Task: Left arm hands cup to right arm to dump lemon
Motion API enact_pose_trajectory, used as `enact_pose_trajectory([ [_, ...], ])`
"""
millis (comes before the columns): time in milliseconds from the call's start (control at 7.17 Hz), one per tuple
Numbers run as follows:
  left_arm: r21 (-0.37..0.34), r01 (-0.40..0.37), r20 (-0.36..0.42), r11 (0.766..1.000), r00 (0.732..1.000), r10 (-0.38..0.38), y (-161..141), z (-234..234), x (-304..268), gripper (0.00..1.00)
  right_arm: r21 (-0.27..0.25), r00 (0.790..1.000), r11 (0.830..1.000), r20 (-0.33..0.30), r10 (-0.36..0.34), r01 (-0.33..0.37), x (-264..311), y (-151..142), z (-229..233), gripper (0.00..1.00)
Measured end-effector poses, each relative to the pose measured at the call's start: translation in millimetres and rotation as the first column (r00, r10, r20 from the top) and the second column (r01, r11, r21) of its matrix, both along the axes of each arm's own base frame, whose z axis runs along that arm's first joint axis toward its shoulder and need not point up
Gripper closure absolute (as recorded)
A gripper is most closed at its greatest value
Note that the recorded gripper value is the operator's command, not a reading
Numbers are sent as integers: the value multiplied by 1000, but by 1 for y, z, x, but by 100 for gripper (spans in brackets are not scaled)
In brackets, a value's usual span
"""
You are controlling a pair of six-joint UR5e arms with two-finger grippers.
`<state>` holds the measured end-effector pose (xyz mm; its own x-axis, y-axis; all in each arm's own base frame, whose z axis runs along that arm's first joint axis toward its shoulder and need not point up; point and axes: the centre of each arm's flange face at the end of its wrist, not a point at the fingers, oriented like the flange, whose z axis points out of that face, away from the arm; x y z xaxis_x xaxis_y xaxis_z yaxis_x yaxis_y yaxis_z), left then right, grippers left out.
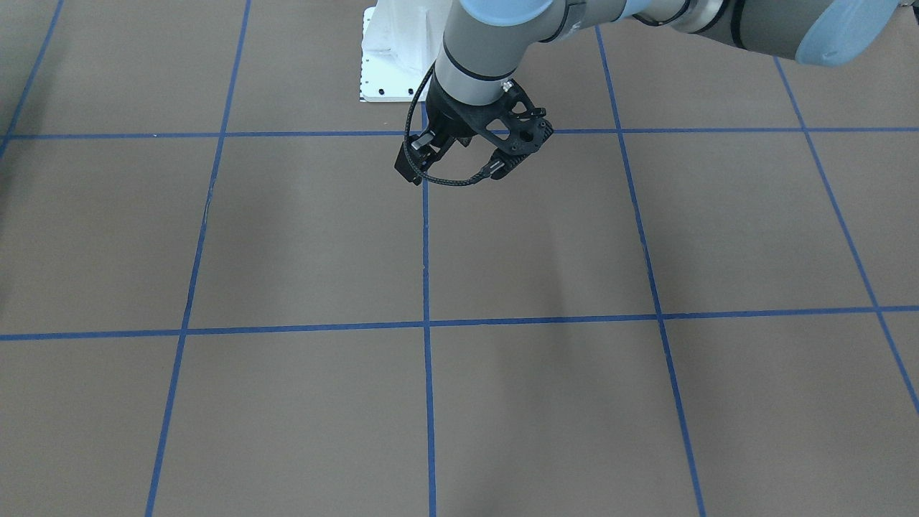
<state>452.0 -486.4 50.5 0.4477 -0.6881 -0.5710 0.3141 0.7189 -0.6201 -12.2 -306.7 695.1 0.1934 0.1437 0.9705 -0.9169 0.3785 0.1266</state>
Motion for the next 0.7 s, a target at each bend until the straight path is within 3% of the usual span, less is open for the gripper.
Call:
enact_pose_trajectory([
  [279,1,-1,-3,1000,1000,1,1,-2,1,0,-89,981,996,193,12,6,31,3,7,84],
  [697,2,-1,-5,1000,1000,1,2,-5,0,0,-193,902,981,420,100,-18,39,-1,10,84],
])
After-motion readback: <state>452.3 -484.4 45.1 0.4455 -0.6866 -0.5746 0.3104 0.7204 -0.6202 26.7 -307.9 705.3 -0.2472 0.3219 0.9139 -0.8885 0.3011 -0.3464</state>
